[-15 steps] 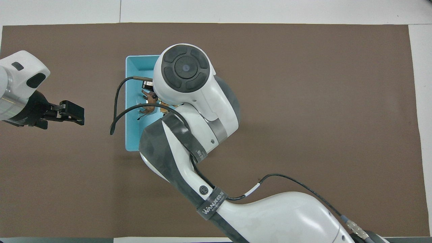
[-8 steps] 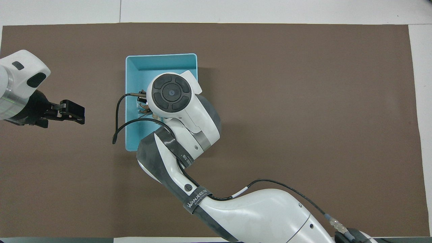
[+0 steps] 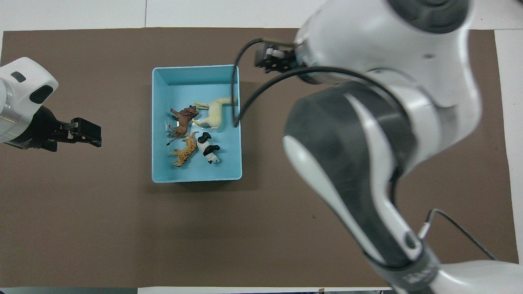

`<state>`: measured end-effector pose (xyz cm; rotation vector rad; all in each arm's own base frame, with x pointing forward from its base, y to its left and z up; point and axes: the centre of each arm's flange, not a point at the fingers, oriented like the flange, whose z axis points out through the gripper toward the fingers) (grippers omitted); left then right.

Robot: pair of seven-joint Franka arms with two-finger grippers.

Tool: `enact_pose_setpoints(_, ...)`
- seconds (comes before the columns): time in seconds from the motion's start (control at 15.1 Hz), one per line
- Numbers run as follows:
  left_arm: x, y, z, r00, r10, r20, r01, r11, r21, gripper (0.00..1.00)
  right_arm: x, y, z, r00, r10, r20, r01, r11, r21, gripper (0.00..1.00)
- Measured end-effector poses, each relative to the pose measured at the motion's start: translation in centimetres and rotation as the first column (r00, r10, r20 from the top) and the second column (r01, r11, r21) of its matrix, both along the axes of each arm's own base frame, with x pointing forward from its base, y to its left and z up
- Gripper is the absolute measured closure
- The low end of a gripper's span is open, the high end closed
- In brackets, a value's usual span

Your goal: Put all toys into storage box

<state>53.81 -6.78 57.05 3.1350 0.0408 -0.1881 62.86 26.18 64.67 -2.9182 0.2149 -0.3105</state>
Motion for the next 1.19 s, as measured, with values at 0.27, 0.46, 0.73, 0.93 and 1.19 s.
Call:
enact_pose_setpoints(0.27,0.0,0.3,0.0,1.0,0.006,0.001,-0.006,1.0,0.0,0.0,3.3,-15.5,-1.1,0.995,0.102,-0.004,-0.102,0.991,-0.088,0.0)
enact_pose_setpoints(0.46,0.0,0.3,0.0,1.0,0.006,0.001,-0.006,1.0,0.0,0.0,3.2,-19.9,-3.6,0.994,0.062,-0.091,-0.077,0.983,-0.167,0.0)
enact_pose_setpoints(0.73,0.0,0.3,0.0,1.0,0.006,0.001,-0.006,1.0,0.0,0.0,0.2,-23.9,-5.7,0.978,0.043,-0.206,-0.079,0.982,-0.169,0.0)
enact_pose_setpoints(0.93,0.0,0.3,0.0,1.0,0.006,0.001,-0.006,1.0,0.0,0.0,-2.8,-27.9,-4.3,0.977,0.042,-0.211,-0.075,0.986,-0.149,0.0)
enact_pose_setpoints(1.19,0.0,0.3,0.0,1.0,0.006,0.002,-0.006,1.0,0.0,0.0,-6.2,-30.7,-1.1,0.971,0.055,-0.231,-0.101,0.976,-0.193,0.0)
